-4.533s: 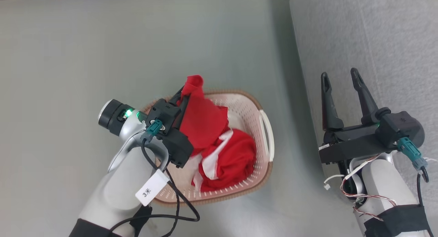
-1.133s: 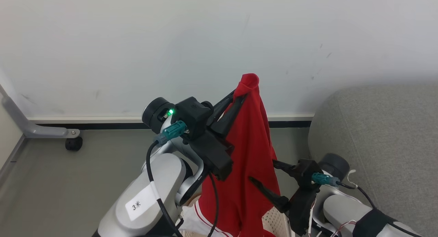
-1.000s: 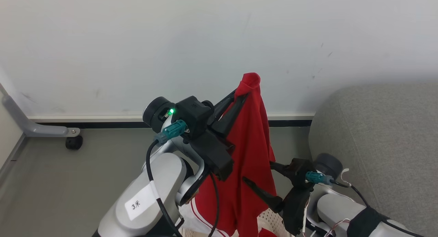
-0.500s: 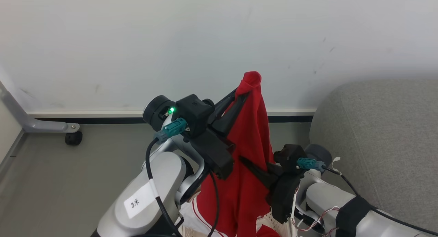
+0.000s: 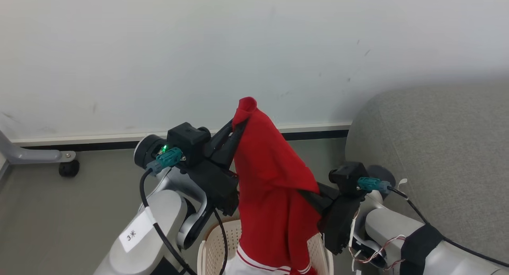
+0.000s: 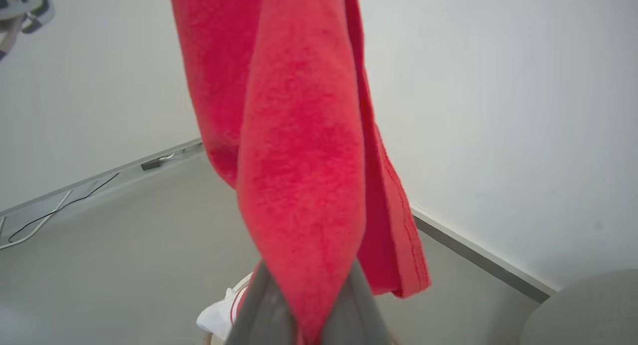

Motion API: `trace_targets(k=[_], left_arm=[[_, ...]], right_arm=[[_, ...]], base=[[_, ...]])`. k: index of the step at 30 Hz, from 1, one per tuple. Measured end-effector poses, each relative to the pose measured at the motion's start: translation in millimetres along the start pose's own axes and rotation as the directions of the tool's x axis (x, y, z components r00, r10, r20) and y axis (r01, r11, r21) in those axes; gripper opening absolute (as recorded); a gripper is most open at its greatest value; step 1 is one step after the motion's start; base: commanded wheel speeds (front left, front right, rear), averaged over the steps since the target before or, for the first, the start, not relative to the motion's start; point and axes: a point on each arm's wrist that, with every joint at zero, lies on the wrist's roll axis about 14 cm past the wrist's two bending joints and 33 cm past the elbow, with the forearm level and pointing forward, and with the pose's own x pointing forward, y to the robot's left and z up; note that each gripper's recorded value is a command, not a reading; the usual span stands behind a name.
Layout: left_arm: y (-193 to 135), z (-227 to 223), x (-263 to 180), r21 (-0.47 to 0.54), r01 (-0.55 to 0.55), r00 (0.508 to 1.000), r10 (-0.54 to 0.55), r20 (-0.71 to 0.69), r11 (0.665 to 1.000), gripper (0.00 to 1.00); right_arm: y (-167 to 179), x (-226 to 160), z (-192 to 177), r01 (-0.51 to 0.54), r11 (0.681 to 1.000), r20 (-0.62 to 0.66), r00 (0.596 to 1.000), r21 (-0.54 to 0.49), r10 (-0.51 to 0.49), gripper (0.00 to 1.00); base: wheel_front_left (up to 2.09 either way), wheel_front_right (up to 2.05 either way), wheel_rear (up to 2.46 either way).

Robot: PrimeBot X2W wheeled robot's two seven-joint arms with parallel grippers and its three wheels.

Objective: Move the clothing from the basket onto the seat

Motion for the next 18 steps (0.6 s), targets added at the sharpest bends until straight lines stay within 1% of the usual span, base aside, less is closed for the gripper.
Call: trace_targets(k=[1, 5, 11, 18], left_arm=[[2, -4, -1, -0.005, -0.008, 1.0, 0.008, -0.009, 1.0, 1.0], [1, -17, -3, -0.022, -0.017, 0.999, 0.016, -0.035, 1.0, 1.0], [-11, -44, -11, -0.07, -0.008, 0.997, 0.002, -0.082, 0.998, 1.0], [-22, -61, -16, -0.097, 0.003, 0.994, -0.014, -0.107, 0.995, 1.0]], right_arm=[[-4, -3, -1, 0.012, 1.0, -0.003, 1.0, 0.004, -0.012, 0.0], [-20, -16, -5, 0.064, 0.998, -0.012, 0.998, 0.023, -0.064, 0.0], [-47, -36, -1, 0.151, 0.987, 0.002, 0.988, 0.048, -0.151, 0.0], [-68, -58, 3, 0.221, 0.974, 0.017, 0.975, 0.052, -0.222, 0.0]], base=[[0.0, 0.0, 0.0], [0.0, 0.0, 0.0], [0.0, 0.0, 0.0], [0.0, 0.0, 0.0]])
